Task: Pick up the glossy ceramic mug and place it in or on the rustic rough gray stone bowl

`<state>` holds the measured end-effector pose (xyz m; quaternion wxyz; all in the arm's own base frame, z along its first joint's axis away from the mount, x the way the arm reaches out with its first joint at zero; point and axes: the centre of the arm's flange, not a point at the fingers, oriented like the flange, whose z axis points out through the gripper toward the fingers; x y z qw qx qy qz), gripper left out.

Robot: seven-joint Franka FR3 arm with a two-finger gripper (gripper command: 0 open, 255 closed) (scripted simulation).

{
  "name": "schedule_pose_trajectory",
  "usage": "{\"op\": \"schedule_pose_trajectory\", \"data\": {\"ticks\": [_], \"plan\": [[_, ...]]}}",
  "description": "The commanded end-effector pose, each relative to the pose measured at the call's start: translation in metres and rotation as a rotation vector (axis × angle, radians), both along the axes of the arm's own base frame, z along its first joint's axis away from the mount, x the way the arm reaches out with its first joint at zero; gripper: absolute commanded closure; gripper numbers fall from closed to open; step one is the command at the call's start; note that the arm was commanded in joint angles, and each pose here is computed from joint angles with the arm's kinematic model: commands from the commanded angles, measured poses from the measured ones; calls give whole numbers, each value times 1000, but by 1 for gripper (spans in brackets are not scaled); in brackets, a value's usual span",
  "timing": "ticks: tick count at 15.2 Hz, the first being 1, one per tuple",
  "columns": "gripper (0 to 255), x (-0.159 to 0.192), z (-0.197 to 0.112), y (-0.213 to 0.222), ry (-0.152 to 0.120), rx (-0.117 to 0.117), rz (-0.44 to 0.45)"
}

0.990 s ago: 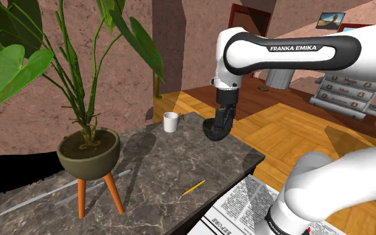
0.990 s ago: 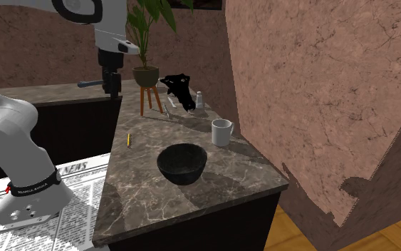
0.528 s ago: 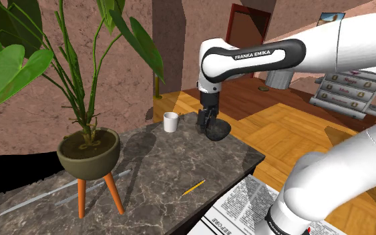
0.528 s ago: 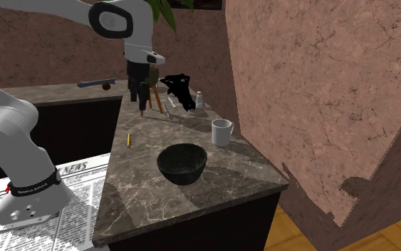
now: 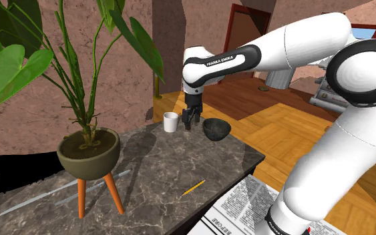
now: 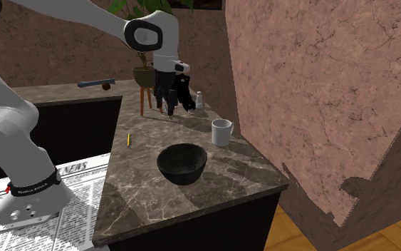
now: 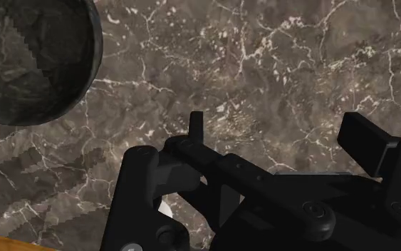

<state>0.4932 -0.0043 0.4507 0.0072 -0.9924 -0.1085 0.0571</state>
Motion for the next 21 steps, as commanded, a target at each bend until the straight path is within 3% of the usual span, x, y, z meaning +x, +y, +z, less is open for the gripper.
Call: {"op": "schedule_pose_trajectory", "data": {"ticks": [1, 17, 21], "plan": [[0, 22, -7, -4, -14, -7, 4], [0, 206, -62, -26, -115, -60, 34], [0, 206, -83, -27, -115, -60, 34]]}}
